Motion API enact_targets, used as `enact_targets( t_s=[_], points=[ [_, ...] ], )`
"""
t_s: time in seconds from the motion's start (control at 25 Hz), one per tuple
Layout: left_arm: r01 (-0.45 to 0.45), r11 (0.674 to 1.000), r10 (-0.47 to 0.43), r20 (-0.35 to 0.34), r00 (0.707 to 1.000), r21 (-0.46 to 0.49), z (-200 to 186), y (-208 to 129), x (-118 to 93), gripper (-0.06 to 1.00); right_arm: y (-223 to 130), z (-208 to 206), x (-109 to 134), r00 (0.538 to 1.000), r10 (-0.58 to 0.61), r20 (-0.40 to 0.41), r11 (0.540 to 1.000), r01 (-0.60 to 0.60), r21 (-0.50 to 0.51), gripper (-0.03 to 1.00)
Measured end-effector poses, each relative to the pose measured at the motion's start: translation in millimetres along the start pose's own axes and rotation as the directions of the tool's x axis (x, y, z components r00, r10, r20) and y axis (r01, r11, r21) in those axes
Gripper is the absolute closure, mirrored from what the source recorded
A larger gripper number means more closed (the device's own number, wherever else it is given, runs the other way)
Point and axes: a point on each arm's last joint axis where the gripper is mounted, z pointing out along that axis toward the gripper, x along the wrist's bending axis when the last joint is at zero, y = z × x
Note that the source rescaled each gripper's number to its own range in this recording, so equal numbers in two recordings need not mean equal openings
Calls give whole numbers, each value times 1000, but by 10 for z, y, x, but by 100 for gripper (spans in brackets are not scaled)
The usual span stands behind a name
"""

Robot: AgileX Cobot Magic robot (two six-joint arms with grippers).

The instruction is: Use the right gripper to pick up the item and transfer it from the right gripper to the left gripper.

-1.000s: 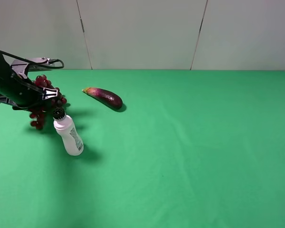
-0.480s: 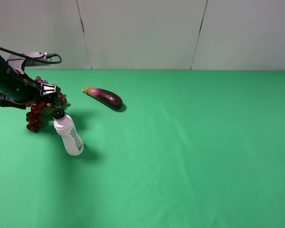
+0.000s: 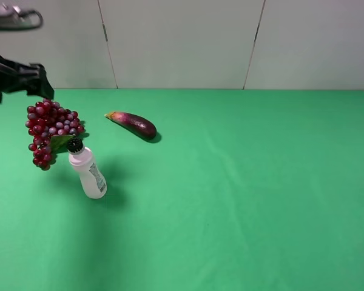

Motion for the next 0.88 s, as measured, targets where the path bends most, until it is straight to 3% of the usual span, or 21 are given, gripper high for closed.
enact_targets(
  t_s=[0.28,0.64,0.88],
  points=[
    [-59,983,59,-6,998,-175,-749,12,-19,-6,1,0,1,1000,0,-1,1000,0,-1,-3],
    [-55,936,56,-6,998,-348,-1452,-624,57,-6,1,0,1,1000,0,-1,1000,0,-1,-3],
    [-42,928,40,-14,999,-371,-1834,-975,111,-6,1,0,1,1000,0,-1,1000,0,-1,-3]
  ],
)
